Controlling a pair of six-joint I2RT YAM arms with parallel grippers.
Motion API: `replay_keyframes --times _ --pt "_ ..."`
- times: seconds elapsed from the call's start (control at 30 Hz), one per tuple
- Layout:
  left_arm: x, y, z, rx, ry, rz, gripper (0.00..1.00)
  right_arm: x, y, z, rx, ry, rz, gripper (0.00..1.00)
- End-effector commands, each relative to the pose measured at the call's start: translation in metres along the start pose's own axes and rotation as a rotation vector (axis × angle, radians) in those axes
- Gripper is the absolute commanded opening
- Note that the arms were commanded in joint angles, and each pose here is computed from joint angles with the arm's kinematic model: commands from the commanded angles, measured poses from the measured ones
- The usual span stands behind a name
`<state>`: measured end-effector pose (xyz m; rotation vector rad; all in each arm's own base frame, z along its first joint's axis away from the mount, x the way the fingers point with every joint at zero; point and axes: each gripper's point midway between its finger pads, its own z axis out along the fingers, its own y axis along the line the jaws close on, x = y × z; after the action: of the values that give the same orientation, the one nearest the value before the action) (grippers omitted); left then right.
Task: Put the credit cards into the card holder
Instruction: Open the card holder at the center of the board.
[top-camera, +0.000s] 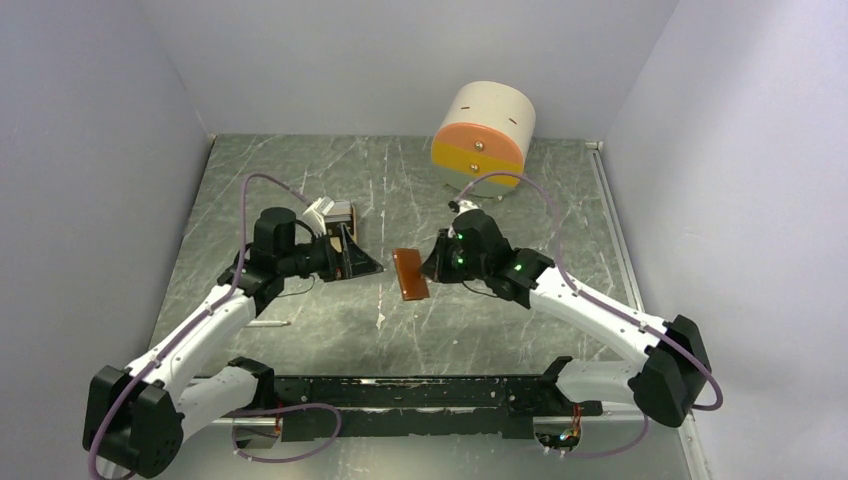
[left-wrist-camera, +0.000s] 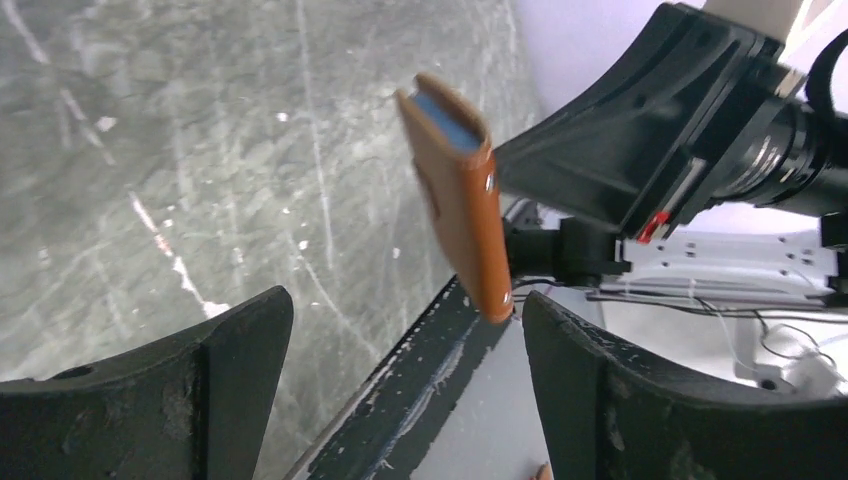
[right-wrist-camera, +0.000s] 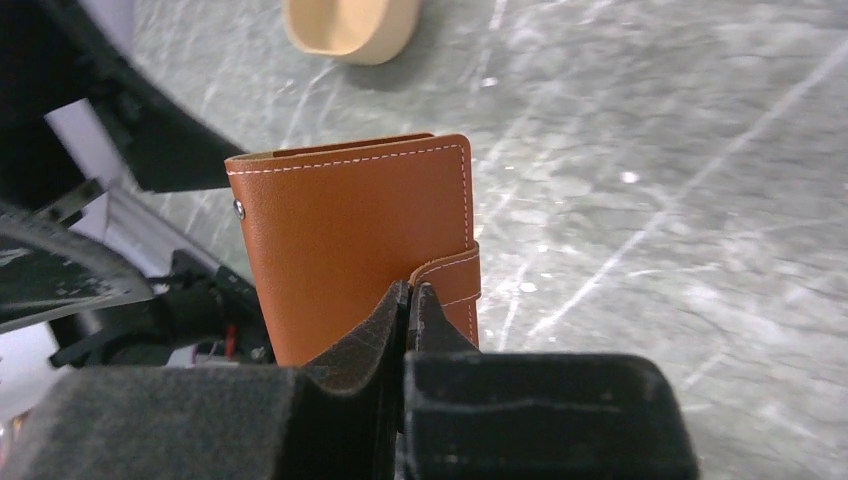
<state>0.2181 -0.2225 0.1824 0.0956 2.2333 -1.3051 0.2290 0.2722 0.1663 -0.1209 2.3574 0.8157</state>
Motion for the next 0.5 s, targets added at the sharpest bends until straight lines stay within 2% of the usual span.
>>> replay_keyframes --times 0.0,0.17,0.23,0.27,0.37,0.4,0.43,0.47 --pt "-0.009 -0.038 0.003 0.194 0.007 0.020 0.90 -0.014 0.050 -0.003 -0.134 -0.050 -0.006 0.00" --pt "-0.004 -0.028 0.015 0.160 0.037 0.005 0.86 -0.010 0.066 0.000 -0.166 -0.041 -0.028 0.00" --pt "0.000 -0.023 0.020 0.153 0.047 -0.002 0.78 -0.011 0.070 -0.001 -0.173 -0.052 -0.037 0.00" --pt "0.002 -0.020 0.021 0.147 0.050 -0.006 0.71 -0.012 0.071 -0.003 -0.176 -0.057 -0.040 0.00" --pt "0.006 -0.005 0.025 0.088 0.067 -0.008 0.29 -0.014 0.071 -0.008 -0.180 -0.071 -0.038 0.00" --pt "0.007 0.001 0.026 0.063 0.065 0.000 0.19 -0.015 0.071 -0.012 -0.181 -0.078 -0.034 0.00" --pt "0.007 0.005 0.027 0.043 0.064 0.009 0.11 -0.017 0.071 -0.016 -0.187 -0.088 -0.032 0.00" --pt "0.007 0.009 0.027 0.023 0.062 0.014 0.09 -0.019 0.073 -0.020 -0.196 -0.101 -0.030 0.00"
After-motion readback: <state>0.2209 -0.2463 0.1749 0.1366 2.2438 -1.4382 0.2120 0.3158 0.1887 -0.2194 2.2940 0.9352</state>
